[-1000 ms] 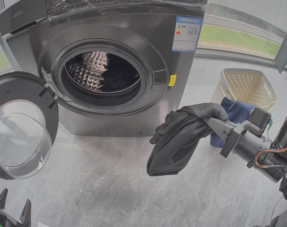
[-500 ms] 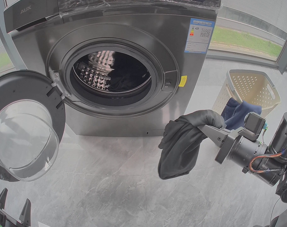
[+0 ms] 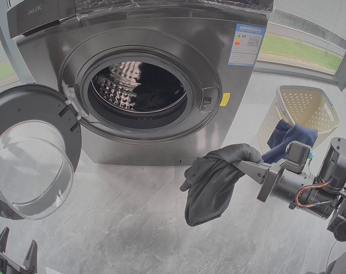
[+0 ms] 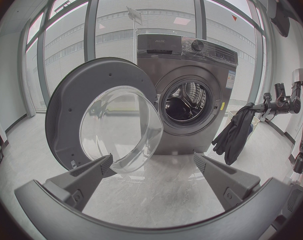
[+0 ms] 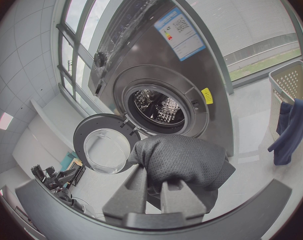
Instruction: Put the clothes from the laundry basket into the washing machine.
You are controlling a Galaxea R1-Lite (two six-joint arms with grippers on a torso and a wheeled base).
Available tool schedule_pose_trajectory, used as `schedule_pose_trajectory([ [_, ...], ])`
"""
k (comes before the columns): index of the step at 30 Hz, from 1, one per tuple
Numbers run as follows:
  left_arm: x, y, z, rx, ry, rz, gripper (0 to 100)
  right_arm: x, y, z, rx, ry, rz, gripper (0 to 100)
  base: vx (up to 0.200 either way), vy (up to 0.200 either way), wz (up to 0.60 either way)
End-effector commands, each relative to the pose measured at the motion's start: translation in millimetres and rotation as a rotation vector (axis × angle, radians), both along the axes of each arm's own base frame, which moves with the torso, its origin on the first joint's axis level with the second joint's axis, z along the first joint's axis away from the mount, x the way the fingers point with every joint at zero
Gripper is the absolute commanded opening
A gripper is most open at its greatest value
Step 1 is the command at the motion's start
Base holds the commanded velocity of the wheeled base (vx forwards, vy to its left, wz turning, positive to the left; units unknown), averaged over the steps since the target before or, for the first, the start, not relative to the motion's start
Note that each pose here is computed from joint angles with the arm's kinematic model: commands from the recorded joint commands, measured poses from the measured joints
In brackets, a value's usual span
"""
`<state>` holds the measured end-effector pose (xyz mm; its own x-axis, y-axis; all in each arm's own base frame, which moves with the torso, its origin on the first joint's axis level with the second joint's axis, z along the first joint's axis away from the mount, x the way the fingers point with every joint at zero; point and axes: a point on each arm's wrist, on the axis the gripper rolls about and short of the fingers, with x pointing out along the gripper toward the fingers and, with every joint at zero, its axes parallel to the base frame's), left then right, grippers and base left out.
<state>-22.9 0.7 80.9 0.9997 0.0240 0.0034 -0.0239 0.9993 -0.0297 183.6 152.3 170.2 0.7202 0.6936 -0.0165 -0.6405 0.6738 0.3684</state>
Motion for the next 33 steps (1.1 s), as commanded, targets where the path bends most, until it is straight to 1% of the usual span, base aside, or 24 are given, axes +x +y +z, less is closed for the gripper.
schedule_pose_trajectory([
  [1,0.8,0.0,-4.9,0.000,0.010,0.001,100,3.1,-3.3,-1.0,0.000,0.005,-0.017,0,0.000,0.000,0.00],
  [7,0.8,0.0,-4.9,0.000,0.010,0.001,100,3.2,-3.7,-1.3,0.002,0.009,-0.018,0,0.000,0.000,0.00],
  [10,0.8,0.0,-4.9,-0.001,0.010,0.001,100,4.9,-2.4,0.9,0.005,-0.001,-0.018,0,0.000,0.000,0.00],
  [13,0.8,0.0,-5.1,-0.001,0.011,0.001,100,4.6,-2.1,1.7,0.007,-0.004,-0.017,0,0.000,0.000,0.60],
  [23,0.8,0.0,-4.9,-0.001,0.010,0.001,100,1.4,-1.3,-2.1,-0.007,0.004,-0.003,0,0.000,0.000,0.00],
  [31,0.8,0.0,-5.1,0.000,0.011,0.001,100,1.5,-1.7,-0.4,-0.001,-0.001,-0.004,0,0.000,0.000,0.00],
  [33,0.8,0.0,-5.1,0.000,0.011,0.001,100,1.4,-1.8,-1.0,-0.007,-0.002,-0.006,0,0.000,0.000,0.60],
])
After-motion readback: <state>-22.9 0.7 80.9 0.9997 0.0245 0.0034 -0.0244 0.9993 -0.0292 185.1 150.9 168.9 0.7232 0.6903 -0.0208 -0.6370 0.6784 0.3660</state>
